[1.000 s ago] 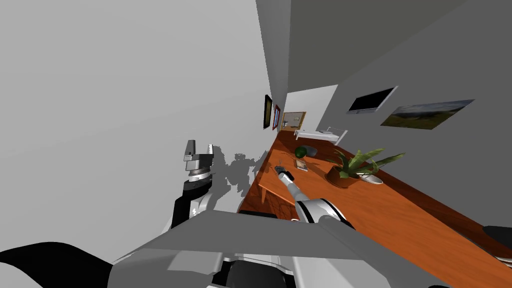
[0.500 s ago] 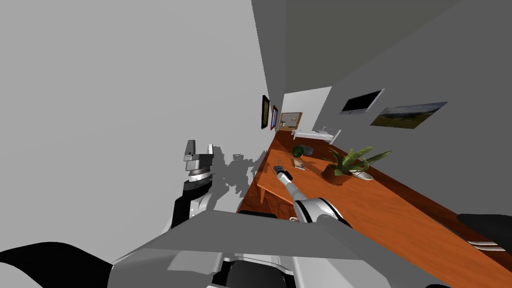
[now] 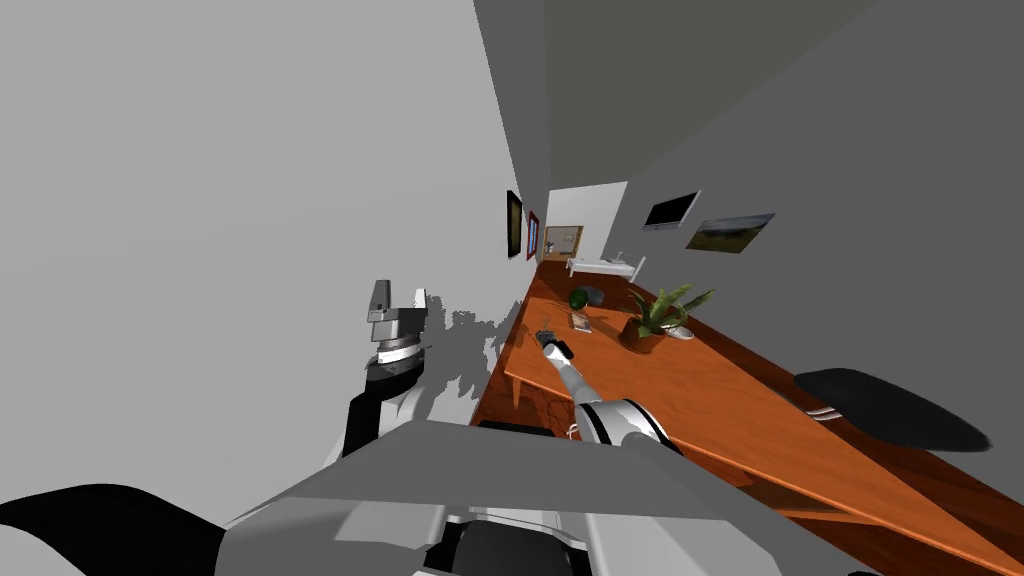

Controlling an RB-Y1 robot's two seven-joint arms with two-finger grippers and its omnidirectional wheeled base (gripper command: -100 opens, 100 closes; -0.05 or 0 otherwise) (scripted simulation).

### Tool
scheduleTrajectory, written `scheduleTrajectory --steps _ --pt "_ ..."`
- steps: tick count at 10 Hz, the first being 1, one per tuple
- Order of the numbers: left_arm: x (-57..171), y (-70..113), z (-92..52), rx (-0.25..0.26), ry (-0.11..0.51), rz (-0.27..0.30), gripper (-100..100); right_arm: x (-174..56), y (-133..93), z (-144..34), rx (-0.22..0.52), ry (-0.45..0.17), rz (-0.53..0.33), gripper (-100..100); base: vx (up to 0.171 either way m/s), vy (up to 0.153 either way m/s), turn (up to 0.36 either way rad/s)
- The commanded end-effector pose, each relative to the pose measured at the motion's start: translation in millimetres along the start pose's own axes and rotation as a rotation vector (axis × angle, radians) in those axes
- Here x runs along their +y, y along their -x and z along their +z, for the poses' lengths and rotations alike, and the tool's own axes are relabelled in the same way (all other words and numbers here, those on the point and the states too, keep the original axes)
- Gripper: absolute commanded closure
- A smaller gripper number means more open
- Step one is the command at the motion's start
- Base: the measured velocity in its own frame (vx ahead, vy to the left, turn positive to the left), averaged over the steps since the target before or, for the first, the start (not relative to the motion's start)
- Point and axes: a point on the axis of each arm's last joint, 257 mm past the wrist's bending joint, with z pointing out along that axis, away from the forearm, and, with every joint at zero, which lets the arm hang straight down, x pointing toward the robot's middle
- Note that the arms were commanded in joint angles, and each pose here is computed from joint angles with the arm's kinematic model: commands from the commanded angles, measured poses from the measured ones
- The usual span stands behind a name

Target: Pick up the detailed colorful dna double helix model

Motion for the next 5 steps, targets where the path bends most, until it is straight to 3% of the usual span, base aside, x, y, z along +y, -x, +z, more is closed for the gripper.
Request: scheduleTrajectory --steps 1,2,3,4,5 --pt "0 0.0 0.0 0.000 0.000 0.000 0 -17 -3 2.1 0.001 -0.020 -0.014 100 0.024 -0.014 -0.133" --pt "0 0.0 0.0 0.000 0.000 0.000 0 -17 -3 2.1 0.001 -0.020 -0.014 100 0.008 -0.002 0.031" --pt "0 -0.1 0.0 0.000 0.000 0.000 0 -40 -8 1.0 0.006 -0.049 -0.027 100 0.016 -0.009 -0.163" --pt "0 0.0 0.0 0.000 0.000 0.000 0 -32 -12 2.1 0.013 -0.033 -0.009 100 0.017 -0.009 -0.157" --pt "0 0.0 0.0 0.000 0.000 0.000 0 -40 -8 1.0 0.006 -0.049 -0.027 100 0.009 -0.007 -0.012"
